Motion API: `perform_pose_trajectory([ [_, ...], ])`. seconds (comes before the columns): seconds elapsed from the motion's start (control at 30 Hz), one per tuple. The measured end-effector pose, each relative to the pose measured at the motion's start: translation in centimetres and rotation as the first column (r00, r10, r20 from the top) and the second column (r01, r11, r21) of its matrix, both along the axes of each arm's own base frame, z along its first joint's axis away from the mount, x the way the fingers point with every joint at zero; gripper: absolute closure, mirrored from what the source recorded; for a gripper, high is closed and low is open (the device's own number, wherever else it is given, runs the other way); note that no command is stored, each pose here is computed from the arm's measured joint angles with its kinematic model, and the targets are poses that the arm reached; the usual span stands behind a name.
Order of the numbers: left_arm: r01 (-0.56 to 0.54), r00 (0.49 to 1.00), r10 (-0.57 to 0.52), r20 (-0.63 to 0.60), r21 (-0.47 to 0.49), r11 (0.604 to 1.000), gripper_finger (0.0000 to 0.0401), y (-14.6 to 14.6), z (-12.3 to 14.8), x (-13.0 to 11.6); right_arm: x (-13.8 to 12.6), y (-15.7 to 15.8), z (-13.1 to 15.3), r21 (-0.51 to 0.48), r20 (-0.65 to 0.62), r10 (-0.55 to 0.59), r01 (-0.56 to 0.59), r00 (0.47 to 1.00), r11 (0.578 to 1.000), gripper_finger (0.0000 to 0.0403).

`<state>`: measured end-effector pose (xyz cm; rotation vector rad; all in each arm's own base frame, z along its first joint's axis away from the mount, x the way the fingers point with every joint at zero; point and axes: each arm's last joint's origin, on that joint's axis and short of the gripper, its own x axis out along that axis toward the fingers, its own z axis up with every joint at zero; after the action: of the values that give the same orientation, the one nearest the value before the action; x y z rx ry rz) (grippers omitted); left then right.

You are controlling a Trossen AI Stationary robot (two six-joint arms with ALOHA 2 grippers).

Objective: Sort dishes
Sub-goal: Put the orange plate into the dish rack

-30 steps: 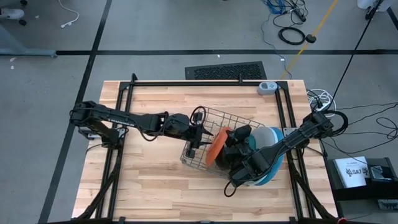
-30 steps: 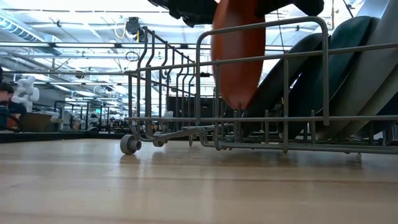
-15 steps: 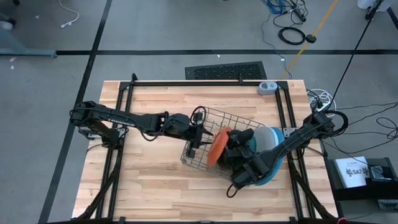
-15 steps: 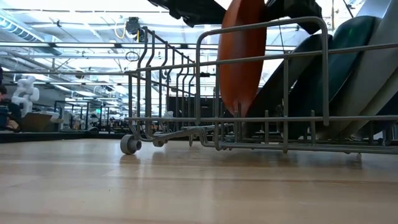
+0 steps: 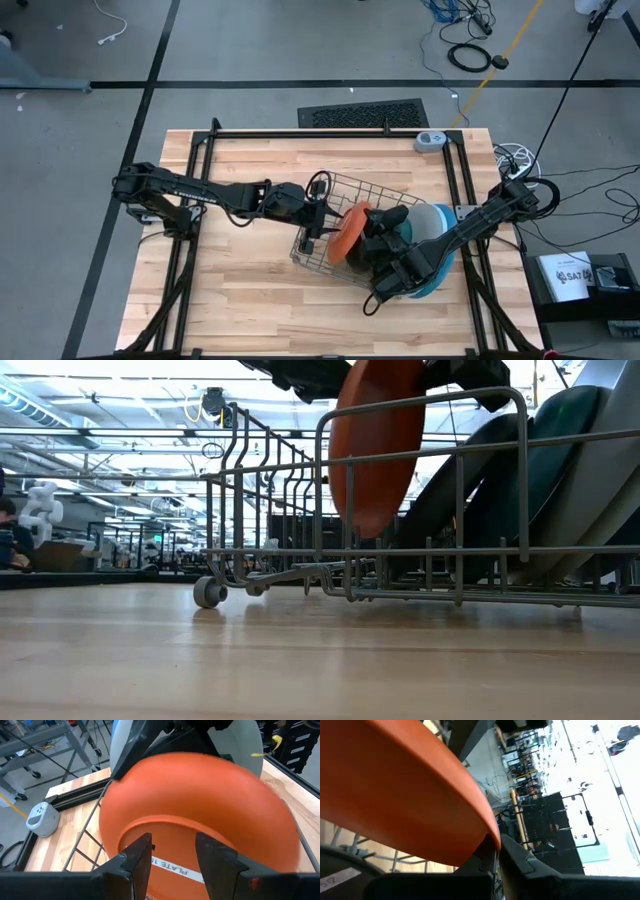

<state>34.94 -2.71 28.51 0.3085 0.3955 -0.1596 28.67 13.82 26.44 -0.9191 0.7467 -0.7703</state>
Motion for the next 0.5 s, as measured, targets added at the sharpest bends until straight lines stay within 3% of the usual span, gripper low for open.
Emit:
perform_pose_trajectory([
  [0.5, 0.012, 1.000, -0.012, -0.001, 0.001, 1.000, 0.0247, -0.43, -0.03, -0.02, -0.49, -0.25, -0.08, -0.010, -0.098, 0.006, -0.007, 0.995, 1.000, 0.0403],
])
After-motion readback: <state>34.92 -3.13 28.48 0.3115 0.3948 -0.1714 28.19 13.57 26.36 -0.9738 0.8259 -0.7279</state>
